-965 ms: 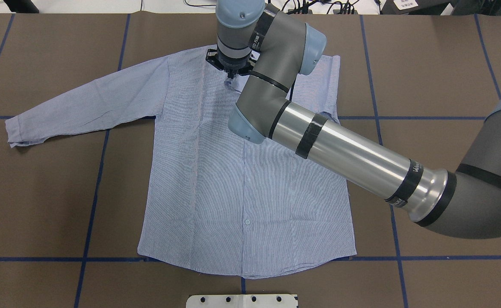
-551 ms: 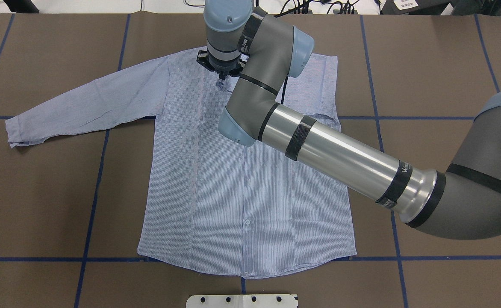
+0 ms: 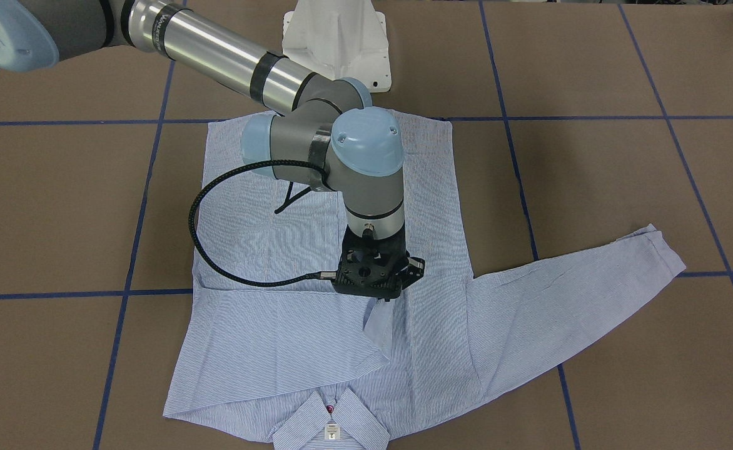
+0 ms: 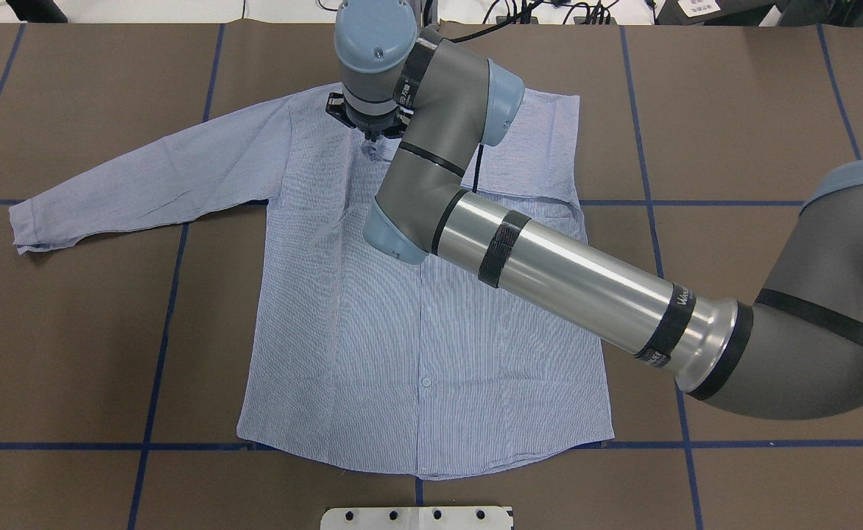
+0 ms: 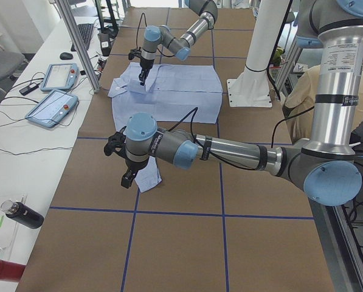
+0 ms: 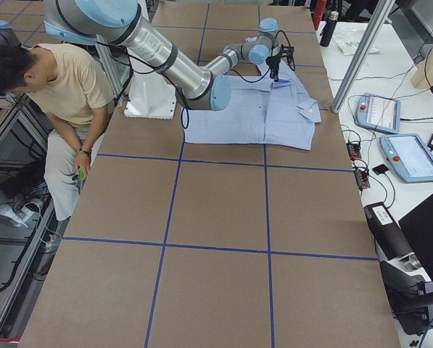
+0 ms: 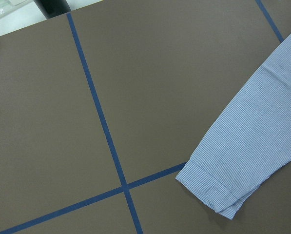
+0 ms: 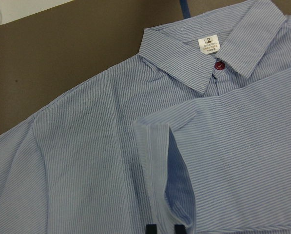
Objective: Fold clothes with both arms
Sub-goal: 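Carry the grasped sleeve with the right gripper across toward the collar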
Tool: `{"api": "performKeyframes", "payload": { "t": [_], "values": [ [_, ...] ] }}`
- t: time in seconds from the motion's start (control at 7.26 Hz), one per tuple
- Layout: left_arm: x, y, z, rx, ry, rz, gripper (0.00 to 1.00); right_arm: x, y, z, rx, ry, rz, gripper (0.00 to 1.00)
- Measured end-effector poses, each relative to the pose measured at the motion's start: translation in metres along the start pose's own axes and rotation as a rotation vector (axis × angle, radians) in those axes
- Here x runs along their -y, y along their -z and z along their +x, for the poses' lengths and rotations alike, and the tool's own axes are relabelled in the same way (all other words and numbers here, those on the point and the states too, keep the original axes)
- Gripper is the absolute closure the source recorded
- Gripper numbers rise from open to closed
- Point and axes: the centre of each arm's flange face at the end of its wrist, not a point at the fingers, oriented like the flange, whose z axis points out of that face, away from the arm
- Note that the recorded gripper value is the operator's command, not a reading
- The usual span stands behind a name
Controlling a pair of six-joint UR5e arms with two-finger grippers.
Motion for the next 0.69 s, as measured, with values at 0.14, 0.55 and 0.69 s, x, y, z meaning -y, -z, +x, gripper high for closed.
{"api": "performKeyframes", "payload": {
  "t": [0.14, 0.55, 0.69],
  "values": [
    [0.0, -0.002, 0.0, -0.001, 0.0, -0.003, 0.01, 0.0, 0.004, -0.006, 0.006, -0.006, 0.012, 0.0],
    [0.006, -0.013, 0.006, -0.024, -0.049, 0.027, 0.0, 0.002, 0.04, -0.038, 0.064, -0.106, 0.03, 0.0],
    [0.011, -0.032, 0.011, -0.065, -0.044, 0.025, 0.0, 0.005, 0.049, -0.037, 0.075, -0.143, 0.034, 0.0]
  ]
}}
